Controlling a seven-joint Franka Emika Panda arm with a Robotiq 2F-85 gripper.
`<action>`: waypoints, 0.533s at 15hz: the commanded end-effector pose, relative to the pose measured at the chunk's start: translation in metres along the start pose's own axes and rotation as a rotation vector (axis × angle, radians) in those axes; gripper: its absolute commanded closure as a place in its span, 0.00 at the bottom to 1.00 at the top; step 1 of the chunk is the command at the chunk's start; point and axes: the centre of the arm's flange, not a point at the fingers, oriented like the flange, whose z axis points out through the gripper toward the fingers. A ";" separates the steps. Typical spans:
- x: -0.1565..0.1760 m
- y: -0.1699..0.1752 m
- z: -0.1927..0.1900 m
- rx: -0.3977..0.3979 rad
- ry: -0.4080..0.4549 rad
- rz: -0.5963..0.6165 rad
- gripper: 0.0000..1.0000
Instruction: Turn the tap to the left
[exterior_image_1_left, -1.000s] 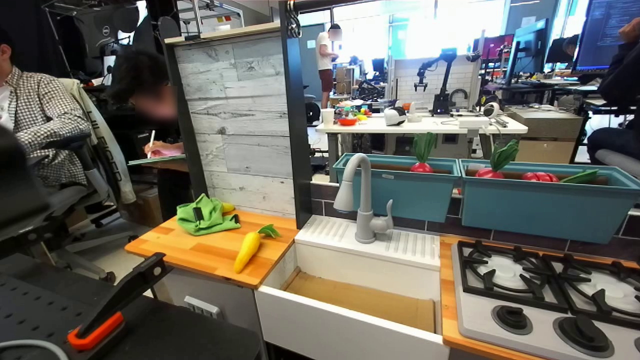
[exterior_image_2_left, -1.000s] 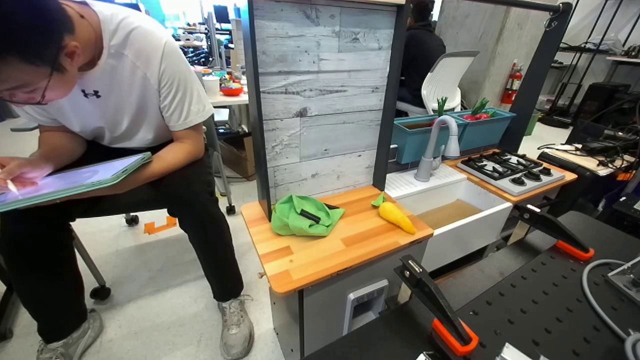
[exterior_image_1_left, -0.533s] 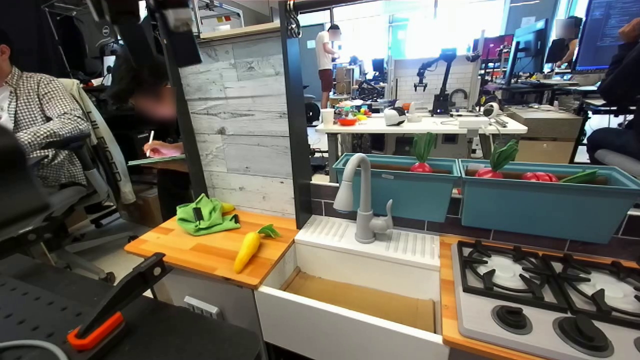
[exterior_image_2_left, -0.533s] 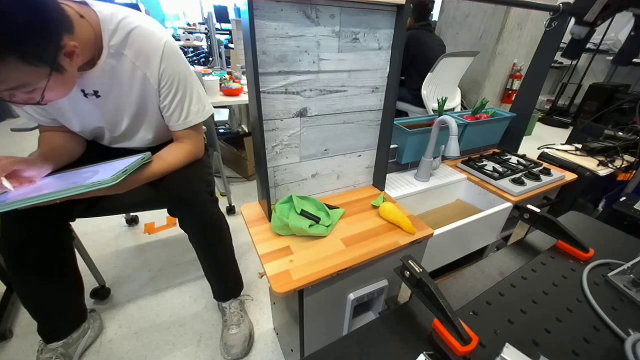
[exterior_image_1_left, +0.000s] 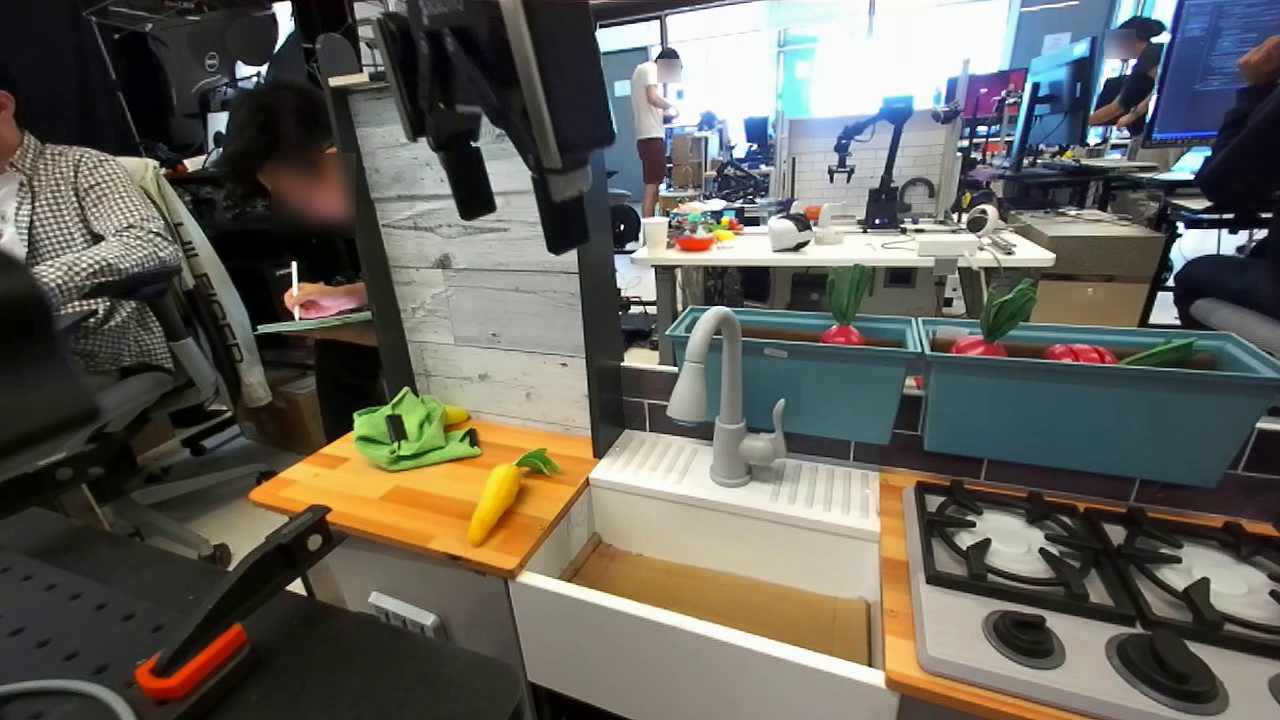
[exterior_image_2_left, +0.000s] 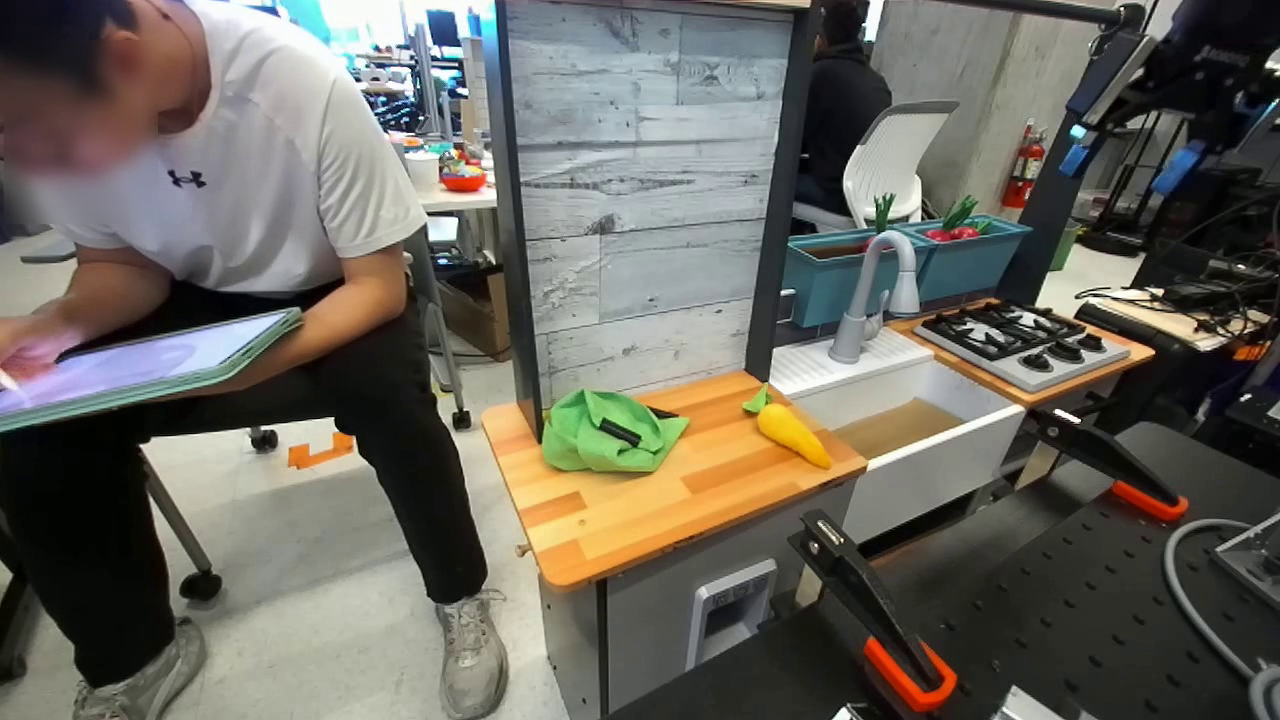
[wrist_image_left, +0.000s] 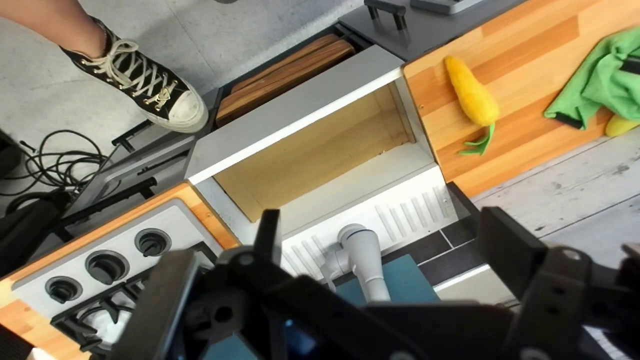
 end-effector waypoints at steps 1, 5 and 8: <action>0.055 0.015 0.037 -0.002 -0.013 0.083 0.00; 0.044 0.016 0.042 -0.026 -0.041 0.072 0.00; 0.052 0.021 0.055 -0.038 -0.057 0.076 0.00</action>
